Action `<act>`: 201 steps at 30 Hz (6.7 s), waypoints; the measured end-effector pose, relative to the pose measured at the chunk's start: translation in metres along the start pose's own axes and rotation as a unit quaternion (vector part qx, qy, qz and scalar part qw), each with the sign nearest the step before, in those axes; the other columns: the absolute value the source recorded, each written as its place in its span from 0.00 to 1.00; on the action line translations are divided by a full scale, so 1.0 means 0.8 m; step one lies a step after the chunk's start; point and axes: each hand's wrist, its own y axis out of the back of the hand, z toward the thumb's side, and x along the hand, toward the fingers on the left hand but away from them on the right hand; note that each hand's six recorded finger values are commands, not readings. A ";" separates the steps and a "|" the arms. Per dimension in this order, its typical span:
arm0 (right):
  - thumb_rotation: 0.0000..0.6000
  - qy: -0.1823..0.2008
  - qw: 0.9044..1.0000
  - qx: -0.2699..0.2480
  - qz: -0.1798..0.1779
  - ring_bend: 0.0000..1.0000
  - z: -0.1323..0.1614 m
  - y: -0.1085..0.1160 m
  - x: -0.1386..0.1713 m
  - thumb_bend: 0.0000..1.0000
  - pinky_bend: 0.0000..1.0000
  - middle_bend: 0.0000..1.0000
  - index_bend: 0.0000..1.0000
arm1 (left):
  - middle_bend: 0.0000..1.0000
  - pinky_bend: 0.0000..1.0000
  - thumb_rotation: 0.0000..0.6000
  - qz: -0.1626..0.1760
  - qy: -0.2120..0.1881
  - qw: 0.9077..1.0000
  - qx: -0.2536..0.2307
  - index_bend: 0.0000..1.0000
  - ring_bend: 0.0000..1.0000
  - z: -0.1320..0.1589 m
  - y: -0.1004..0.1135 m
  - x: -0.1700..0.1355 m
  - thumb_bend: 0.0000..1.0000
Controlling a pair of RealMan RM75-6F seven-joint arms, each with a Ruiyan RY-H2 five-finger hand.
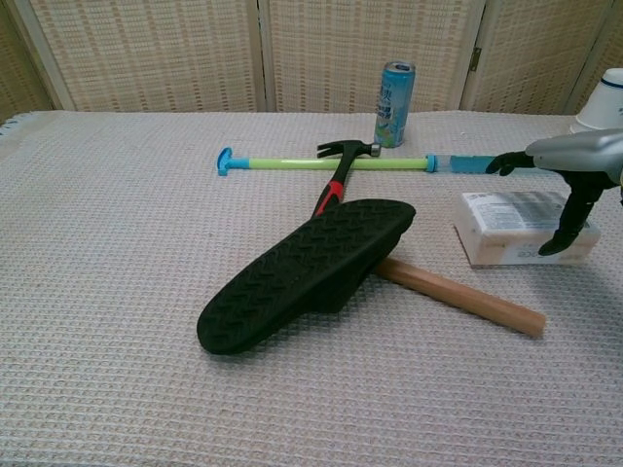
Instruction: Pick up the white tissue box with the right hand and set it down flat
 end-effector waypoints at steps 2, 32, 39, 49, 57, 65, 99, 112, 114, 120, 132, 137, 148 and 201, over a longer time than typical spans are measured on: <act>1.00 -0.003 1.000 0.000 0.003 0.00 0.002 -0.002 -0.004 0.09 0.00 0.04 0.00 | 0.00 0.17 1.00 0.000 0.000 1.000 -0.001 0.07 0.00 0.000 0.000 0.000 0.40; 1.00 -0.008 1.000 0.001 0.003 0.07 0.026 -0.016 -0.034 0.09 0.00 0.29 0.32 | 0.00 0.17 1.00 -0.011 0.005 1.000 -0.003 0.07 0.00 -0.005 -0.006 0.005 0.40; 1.00 -0.004 1.000 0.005 -0.016 0.17 0.028 -0.011 -0.036 0.09 0.00 0.40 0.50 | 0.00 0.17 1.00 -0.013 0.005 1.000 -0.002 0.07 0.00 -0.004 -0.007 0.005 0.40; 1.00 0.026 0.992 -0.078 -0.092 0.28 0.031 0.010 -0.030 0.14 0.00 0.48 0.61 | 0.00 0.17 1.00 -0.008 0.005 1.000 -0.004 0.07 0.00 -0.005 -0.004 0.004 0.40; 1.00 0.088 0.918 -0.361 -0.139 0.28 0.012 0.021 -0.022 0.14 0.00 0.48 0.60 | 0.00 0.17 1.00 -0.008 0.003 1.000 -0.003 0.07 0.00 -0.003 -0.005 0.003 0.40; 1.00 0.178 0.771 -0.598 -0.129 0.28 -0.027 0.017 -0.028 0.15 0.00 0.48 0.60 | 0.00 0.17 1.00 -0.012 0.004 1.000 0.002 0.07 0.00 -0.002 -0.009 0.004 0.40; 1.00 0.188 0.765 -0.611 -0.082 0.24 -0.076 -0.065 -0.069 0.19 0.00 0.48 0.46 | 0.00 0.17 1.00 -0.022 0.011 1.000 0.009 0.07 0.00 -0.006 -0.017 0.009 0.40; 1.00 0.214 0.779 -0.587 -0.053 0.00 -0.068 -0.064 -0.058 0.18 0.00 0.20 0.04 | 0.00 0.17 1.00 -0.014 0.011 1.000 0.014 0.07 0.00 -0.004 -0.015 0.009 0.40; 1.00 0.215 0.780 -0.585 -0.054 0.00 -0.069 -0.064 -0.057 0.18 0.00 0.18 0.03 | 0.00 0.17 1.00 -0.013 0.012 1.000 0.015 0.07 0.00 -0.004 -0.014 0.008 0.40; 1.00 0.218 0.784 -0.579 -0.058 0.00 -0.071 -0.061 -0.055 0.15 0.00 0.13 0.00 | 0.00 0.17 1.00 -0.011 0.013 1.000 0.014 0.07 0.00 -0.005 -0.013 0.008 0.40; 1.00 0.256 0.804 -0.530 -0.089 0.00 -0.086 -0.026 -0.019 0.10 0.00 0.00 0.00 | 0.00 0.17 1.00 -0.010 0.009 1.000 0.017 0.07 0.00 -0.001 -0.011 0.006 0.40; 1.00 0.247 0.846 -0.457 -0.116 0.00 -0.085 -0.009 0.006 0.10 0.00 0.00 0.00 | 0.00 0.17 1.00 -0.006 0.006 1.000 0.019 0.07 0.00 0.001 -0.009 0.004 0.40; 1.00 0.153 0.945 -0.226 -0.178 0.00 -0.052 0.043 0.064 0.10 0.00 0.00 0.00 | 0.00 0.17 1.00 -0.002 0.005 1.000 0.019 0.07 0.00 0.002 -0.006 0.002 0.40; 1.00 0.014 0.994 -0.098 -0.056 0.06 -0.005 0.059 0.009 0.10 0.00 0.23 0.24 | 0.00 0.17 1.00 0.003 0.013 1.000 0.027 0.07 0.00 -0.004 -0.006 0.005 0.40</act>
